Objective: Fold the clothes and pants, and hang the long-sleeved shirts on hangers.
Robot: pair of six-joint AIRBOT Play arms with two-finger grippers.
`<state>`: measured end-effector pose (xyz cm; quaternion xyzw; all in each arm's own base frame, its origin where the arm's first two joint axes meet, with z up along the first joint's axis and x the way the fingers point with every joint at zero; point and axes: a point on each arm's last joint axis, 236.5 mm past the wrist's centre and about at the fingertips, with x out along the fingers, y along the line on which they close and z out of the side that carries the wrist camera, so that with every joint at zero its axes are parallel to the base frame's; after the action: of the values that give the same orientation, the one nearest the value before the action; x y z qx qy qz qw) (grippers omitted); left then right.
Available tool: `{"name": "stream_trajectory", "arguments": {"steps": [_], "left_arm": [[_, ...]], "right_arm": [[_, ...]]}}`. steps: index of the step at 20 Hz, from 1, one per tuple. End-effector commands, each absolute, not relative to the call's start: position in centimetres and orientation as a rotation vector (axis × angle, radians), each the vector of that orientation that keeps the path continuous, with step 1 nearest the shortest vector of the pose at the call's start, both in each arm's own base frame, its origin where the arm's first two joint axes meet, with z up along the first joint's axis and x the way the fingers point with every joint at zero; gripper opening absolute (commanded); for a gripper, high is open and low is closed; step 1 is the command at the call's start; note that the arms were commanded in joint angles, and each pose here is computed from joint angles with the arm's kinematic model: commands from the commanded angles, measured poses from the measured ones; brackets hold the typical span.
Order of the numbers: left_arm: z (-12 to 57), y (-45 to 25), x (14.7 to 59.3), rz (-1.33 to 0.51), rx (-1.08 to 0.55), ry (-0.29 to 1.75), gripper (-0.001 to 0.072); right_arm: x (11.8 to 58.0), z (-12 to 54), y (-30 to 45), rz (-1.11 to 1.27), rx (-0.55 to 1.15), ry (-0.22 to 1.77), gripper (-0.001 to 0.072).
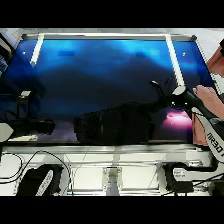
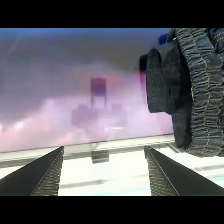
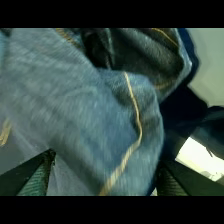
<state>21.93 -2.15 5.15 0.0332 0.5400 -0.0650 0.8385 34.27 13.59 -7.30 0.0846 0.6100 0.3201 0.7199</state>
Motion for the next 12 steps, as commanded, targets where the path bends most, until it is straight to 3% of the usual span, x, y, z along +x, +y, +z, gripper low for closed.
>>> {"name": "stream_trajectory", "arguments": {"steps": [1,9,10,12], "left_arm": [[4.7,-2.1,21.7,-0.133,0.063,1.155,0.0581],[5.2,-2.1,22.8,-0.129,0.063,1.104,0.0581],[5.2,-2.1,22.8,-0.129,0.063,1.103,0.0581],[5.2,-2.1,22.8,-0.129,0.063,1.103,0.0581]], "right_arm": [[35.6,-9.7,14.4,0.657,0.161,1.338,0.0692],[34.9,-10.3,17.4,0.742,0.236,1.352,0.0672],[34.8,-10.6,17.8,0.745,0.227,1.354,0.065],[34.4,-11.4,18.8,0.758,0.219,1.369,0.0511]]}}
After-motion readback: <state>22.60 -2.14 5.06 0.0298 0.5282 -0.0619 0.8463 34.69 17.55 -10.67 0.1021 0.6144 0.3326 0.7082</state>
